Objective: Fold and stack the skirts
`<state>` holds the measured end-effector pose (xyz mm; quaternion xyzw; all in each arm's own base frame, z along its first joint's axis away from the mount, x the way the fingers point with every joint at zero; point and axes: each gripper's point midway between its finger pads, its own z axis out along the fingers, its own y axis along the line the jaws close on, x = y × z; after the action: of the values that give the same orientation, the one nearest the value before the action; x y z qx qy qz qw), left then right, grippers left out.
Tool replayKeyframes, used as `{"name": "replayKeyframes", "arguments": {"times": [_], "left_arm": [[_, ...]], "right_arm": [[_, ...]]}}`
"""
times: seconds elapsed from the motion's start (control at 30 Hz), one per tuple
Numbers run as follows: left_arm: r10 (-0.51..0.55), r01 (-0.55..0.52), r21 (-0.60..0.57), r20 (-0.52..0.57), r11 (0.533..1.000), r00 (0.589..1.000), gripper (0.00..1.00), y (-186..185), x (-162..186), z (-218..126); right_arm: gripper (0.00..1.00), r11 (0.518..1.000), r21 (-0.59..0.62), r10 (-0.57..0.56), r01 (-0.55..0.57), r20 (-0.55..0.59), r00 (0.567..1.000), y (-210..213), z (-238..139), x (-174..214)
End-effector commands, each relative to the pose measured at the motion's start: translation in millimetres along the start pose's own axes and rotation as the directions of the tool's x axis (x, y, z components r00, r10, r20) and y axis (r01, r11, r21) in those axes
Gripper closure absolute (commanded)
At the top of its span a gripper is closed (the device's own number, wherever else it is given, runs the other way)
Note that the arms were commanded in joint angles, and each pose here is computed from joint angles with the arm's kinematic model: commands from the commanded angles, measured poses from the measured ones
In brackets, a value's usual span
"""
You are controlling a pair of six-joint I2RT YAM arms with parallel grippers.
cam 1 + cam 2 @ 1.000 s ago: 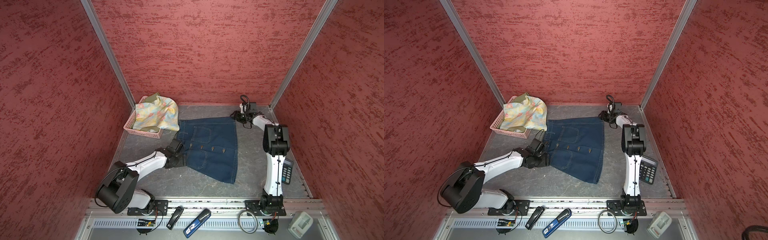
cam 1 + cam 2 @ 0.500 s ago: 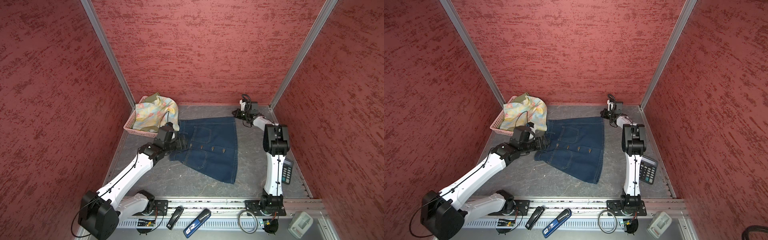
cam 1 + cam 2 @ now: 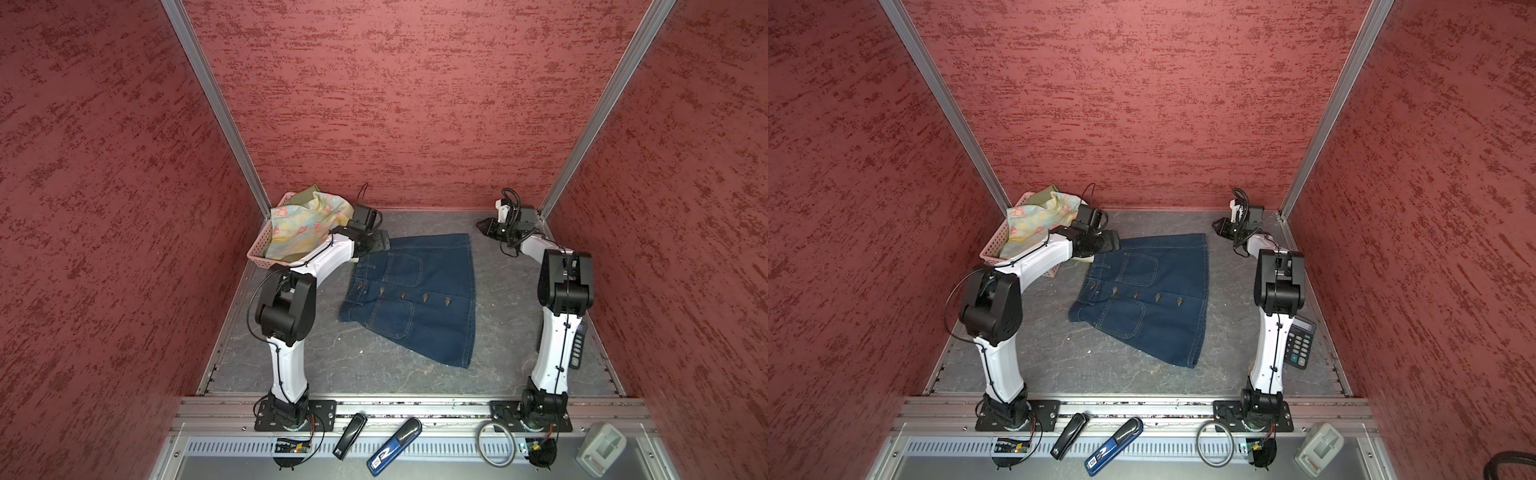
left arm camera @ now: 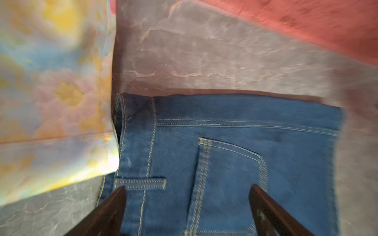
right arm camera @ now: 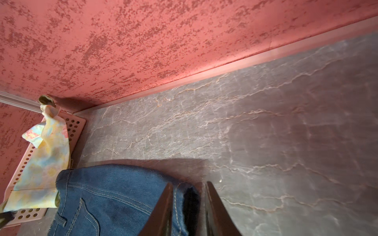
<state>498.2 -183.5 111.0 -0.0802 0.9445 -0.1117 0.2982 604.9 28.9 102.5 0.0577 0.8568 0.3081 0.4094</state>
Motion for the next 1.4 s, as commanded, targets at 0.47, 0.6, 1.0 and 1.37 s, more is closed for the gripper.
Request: {"name": "replayKeyframes", "arguments": {"times": [0.47, 0.6, 1.0, 1.37], "left_arm": [[-0.005, 0.006, -0.097, 0.004, 0.995, 1.0, 0.24, 39.8, -36.3, 65.0], [-0.001, 0.0, -0.047, -0.015, 0.999, 1.0, 0.27, 29.9, -32.8, 78.4], [-0.021, 0.021, 0.028, 0.011, 0.999, 1.0, 0.55, 14.5, -44.2, 88.3], [-0.02, 0.016, 0.101, 0.039, 0.995, 0.999, 1.0, 1.1, -52.7, 91.6]], "right_arm": [[0.69, 0.996, -0.079, -0.026, 0.031, 0.06, 0.998, 34.6, -13.6, -21.5], [0.69, 0.997, -0.072, -0.028, 0.032, 0.064, 0.998, 32.9, -13.9, -22.2], [0.68, 0.999, -0.046, -0.014, 0.015, 0.018, 1.0, 19.3, -4.8, -6.1], [0.59, 1.0, 0.03, 0.01, -0.007, -0.106, 0.994, 1.3, 6.3, 21.3]]}}
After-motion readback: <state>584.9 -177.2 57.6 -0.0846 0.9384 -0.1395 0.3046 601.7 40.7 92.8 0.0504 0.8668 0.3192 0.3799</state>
